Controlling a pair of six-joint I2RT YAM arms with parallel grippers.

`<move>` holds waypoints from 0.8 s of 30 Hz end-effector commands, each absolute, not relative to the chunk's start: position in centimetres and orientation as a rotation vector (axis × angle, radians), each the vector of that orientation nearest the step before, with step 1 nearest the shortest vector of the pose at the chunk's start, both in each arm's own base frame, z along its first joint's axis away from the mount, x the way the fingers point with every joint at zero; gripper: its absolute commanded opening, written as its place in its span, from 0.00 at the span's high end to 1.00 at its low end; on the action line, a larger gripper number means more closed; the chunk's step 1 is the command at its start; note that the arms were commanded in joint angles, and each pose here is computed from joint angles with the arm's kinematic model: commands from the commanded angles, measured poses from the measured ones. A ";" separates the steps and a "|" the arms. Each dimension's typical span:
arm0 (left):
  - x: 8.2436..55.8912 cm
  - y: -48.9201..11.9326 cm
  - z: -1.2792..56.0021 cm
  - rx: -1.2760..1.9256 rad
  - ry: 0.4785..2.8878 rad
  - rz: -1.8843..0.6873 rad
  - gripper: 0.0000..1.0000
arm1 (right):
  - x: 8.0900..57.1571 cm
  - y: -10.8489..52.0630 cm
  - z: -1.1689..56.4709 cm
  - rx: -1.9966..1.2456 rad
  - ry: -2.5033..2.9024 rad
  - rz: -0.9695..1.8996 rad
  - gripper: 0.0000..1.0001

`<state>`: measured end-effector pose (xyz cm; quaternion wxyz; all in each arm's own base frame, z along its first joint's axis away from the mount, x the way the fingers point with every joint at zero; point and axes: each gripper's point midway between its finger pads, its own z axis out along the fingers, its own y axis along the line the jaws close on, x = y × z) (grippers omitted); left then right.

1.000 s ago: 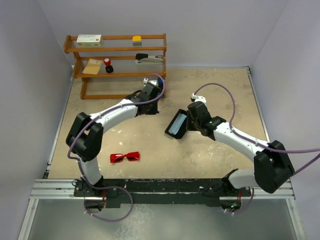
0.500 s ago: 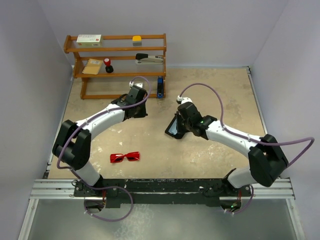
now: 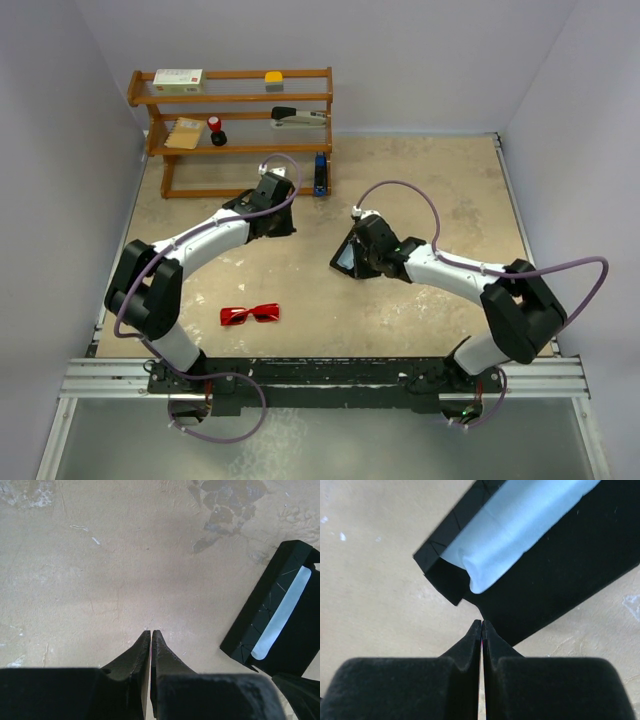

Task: Organize the sunglasses
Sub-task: Adjust the sunglasses case at the center of the board.

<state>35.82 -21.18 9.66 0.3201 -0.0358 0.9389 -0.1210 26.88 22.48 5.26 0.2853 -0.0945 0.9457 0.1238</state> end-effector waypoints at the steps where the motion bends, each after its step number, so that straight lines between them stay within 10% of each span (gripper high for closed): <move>1: 36.7 -21.9 12.4 -0.117 2.383 -0.390 1.00 | 25.8 21.4 4.7 -0.251 2.550 0.313 0.98; 24: 36.5 -22.3 12.9 -0.117 2.380 -0.425 1.00 | 25.2 16.5 4.6 -0.102 2.543 0.090 0.98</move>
